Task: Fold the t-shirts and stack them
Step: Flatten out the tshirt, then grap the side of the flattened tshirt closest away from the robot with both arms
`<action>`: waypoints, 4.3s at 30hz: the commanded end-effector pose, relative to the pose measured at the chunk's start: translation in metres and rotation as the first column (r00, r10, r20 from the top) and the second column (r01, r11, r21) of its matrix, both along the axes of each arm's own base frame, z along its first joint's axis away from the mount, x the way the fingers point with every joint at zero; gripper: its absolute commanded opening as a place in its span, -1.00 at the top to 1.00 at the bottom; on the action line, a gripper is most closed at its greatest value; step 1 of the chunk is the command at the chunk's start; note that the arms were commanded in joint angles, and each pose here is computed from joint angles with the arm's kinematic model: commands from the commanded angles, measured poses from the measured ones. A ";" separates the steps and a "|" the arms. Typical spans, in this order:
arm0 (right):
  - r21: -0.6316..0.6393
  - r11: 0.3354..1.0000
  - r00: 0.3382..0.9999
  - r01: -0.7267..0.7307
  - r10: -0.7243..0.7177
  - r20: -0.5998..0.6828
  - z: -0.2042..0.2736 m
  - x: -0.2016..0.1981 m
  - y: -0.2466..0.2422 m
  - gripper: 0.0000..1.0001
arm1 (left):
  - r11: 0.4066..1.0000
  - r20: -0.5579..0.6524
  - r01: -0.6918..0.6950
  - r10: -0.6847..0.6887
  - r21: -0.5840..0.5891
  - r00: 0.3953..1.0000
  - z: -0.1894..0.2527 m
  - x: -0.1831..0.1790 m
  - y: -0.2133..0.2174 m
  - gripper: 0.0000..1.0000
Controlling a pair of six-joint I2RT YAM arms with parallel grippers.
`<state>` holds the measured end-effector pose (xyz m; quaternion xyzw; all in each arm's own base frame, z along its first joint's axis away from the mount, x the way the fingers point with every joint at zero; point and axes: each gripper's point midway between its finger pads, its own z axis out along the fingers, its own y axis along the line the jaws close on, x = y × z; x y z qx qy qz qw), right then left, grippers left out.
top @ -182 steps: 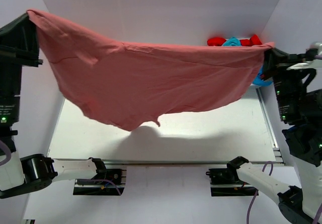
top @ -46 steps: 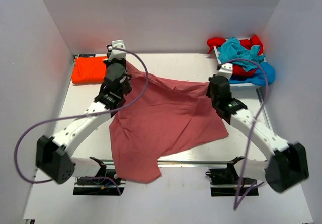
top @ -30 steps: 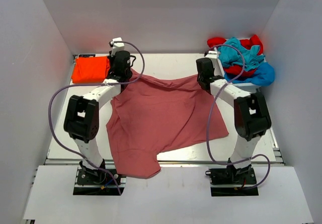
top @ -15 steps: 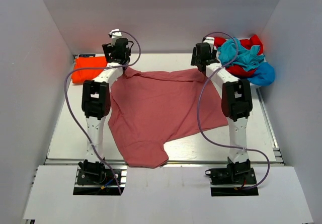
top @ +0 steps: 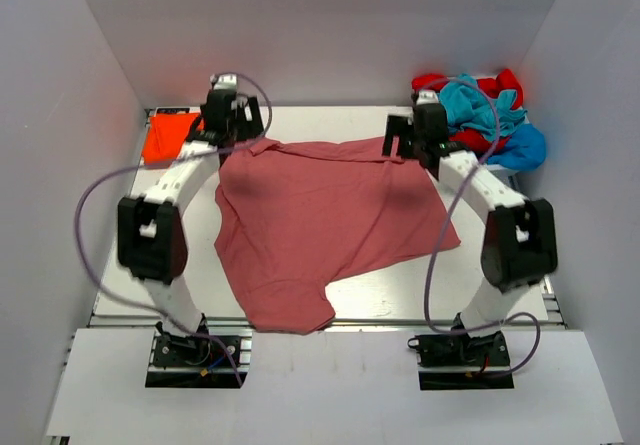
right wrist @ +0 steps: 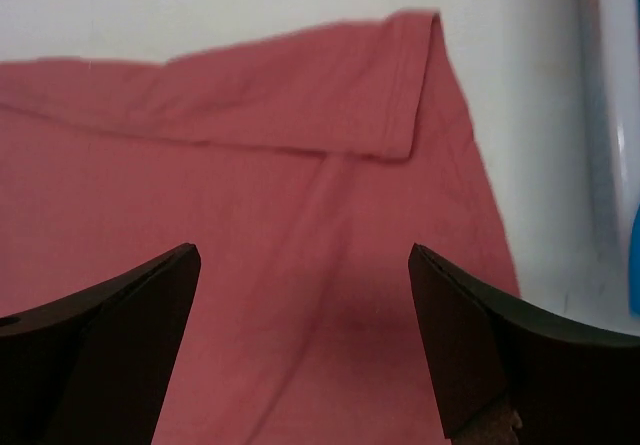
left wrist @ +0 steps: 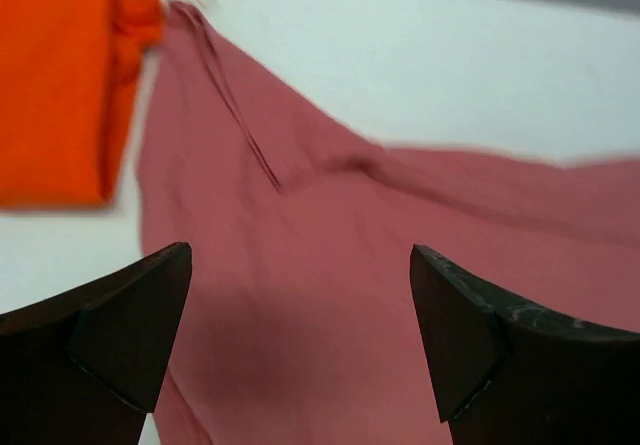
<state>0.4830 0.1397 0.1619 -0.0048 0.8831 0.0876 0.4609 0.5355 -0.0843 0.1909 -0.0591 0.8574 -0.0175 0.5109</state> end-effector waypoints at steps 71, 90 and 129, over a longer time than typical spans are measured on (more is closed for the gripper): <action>0.329 0.881 0.939 0.339 -0.298 -0.169 -0.046 -0.188 -0.065 -0.81 | 0.889 -0.391 0.127 -0.317 -0.439 0.864 -0.112 -0.292 -0.068 -0.99; 0.187 0.860 0.865 0.474 -0.416 -0.281 -0.090 -0.201 -0.091 -0.81 | 0.951 -0.837 -0.203 -0.090 -0.233 0.540 -0.181 -0.448 -0.021 -0.77; 0.123 0.883 0.846 0.453 -0.382 -0.372 -0.124 -0.202 -0.098 -0.81 | 0.988 -0.845 -0.149 0.056 -0.029 0.532 -0.179 -0.418 -0.017 -0.21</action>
